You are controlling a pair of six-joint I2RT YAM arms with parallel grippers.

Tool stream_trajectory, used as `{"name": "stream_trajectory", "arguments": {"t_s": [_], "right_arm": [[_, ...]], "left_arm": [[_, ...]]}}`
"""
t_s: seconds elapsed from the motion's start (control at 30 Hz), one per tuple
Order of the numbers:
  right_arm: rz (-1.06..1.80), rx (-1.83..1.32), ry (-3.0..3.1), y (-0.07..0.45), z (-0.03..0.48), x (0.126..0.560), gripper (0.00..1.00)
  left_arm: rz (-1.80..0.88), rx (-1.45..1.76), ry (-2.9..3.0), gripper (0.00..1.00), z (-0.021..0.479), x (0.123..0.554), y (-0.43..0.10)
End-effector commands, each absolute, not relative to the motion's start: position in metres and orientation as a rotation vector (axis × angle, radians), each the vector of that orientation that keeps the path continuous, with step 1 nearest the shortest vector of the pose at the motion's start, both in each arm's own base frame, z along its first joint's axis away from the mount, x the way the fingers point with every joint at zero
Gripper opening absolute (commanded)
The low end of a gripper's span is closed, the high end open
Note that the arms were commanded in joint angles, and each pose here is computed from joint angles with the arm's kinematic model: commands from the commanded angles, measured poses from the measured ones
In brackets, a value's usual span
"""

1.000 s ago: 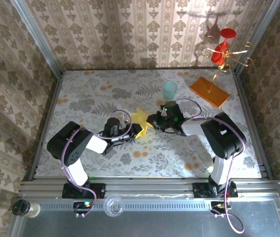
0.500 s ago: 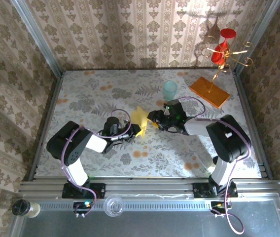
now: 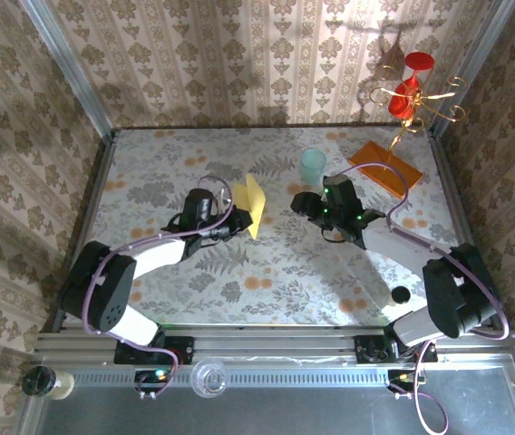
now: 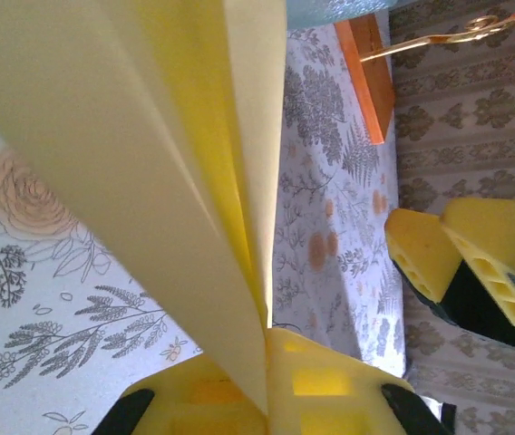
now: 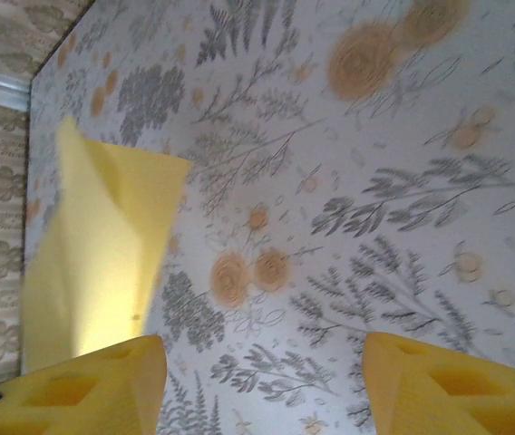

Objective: Fold a paper plane with a square sheet of paper (pick it up from the middle)

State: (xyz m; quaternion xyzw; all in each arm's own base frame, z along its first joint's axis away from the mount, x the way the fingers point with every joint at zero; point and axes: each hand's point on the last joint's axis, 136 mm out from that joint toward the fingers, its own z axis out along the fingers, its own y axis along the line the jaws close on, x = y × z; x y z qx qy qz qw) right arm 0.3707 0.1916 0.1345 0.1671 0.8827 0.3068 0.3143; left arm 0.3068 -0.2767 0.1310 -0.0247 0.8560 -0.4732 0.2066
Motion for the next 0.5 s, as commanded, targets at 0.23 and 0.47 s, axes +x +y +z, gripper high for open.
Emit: {"name": "stream_trajectory", "arguments": {"t_s": [0.23,0.47], "right_arm": [[0.617,0.455,2.269,0.150,0.142,0.362,0.61],[0.596,0.494,2.250,0.135,0.141,0.352,0.61]], "left_arm": [[-0.374,0.505,2.620,0.08,0.134,0.303,-0.223],[0.166,0.702,2.604,0.08,0.129,0.318,-0.213]]}}
